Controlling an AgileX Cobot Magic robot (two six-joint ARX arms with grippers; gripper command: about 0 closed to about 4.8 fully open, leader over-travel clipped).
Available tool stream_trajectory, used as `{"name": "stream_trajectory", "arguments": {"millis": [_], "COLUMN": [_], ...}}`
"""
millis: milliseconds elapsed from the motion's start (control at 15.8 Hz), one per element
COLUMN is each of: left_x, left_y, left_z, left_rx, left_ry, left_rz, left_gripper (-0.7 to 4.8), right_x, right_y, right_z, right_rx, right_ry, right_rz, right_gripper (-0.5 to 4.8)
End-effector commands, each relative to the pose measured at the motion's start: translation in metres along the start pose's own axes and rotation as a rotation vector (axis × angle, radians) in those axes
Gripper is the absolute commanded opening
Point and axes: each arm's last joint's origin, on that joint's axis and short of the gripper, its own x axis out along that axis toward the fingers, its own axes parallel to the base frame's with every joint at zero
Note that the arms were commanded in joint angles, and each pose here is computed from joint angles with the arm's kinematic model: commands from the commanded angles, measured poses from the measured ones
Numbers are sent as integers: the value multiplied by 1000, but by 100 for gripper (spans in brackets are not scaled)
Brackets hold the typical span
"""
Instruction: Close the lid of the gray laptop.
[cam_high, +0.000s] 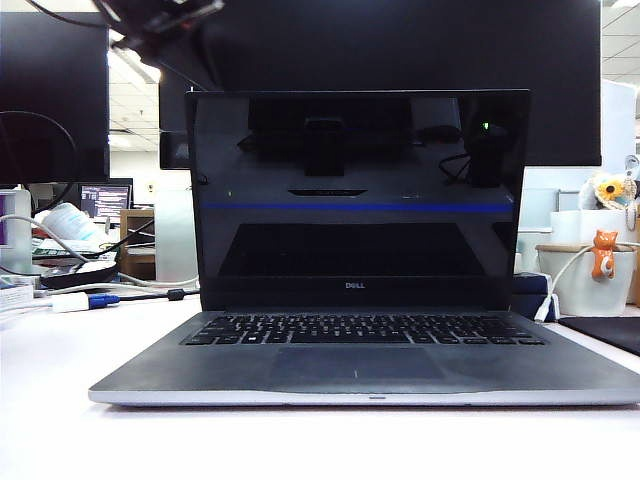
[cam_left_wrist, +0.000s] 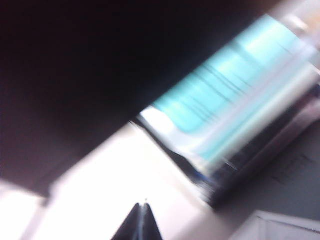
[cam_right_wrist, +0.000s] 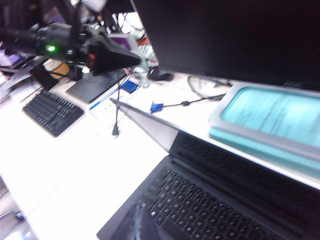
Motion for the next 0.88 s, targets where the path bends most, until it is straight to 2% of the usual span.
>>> {"name": "stream_trajectory", "arguments": {"millis": [63, 189, 316, 505, 631, 884], "left_x": [10, 20, 35, 51, 50, 49], "left_y": [-23, -48, -62, -69, -75, -111], "left_z": [3, 8, 6, -7, -11, -16], "left_rx": [50, 127, 154, 146, 140, 182], "left_ry": [36, 79, 124, 237, 268, 370], "left_rz": [-52, 16, 39, -12, -79, -166], "left_gripper": [-6, -6, -6, -6, -6, -6], "right_x": [2, 4, 4, 4, 5, 7], "right_y": [-1, -4, -4, -4, -4, -6], "right_z": [2, 2, 2, 3, 3, 2], "right_rx": [-10, -6, -9, -10, -11, -4], "right_ry": [-5, 0, 0, -1, -2, 4], "right_rz": [9, 8, 8, 9, 8, 7], "right_gripper": [-1, -1, -1, -1, -1, -1]}}
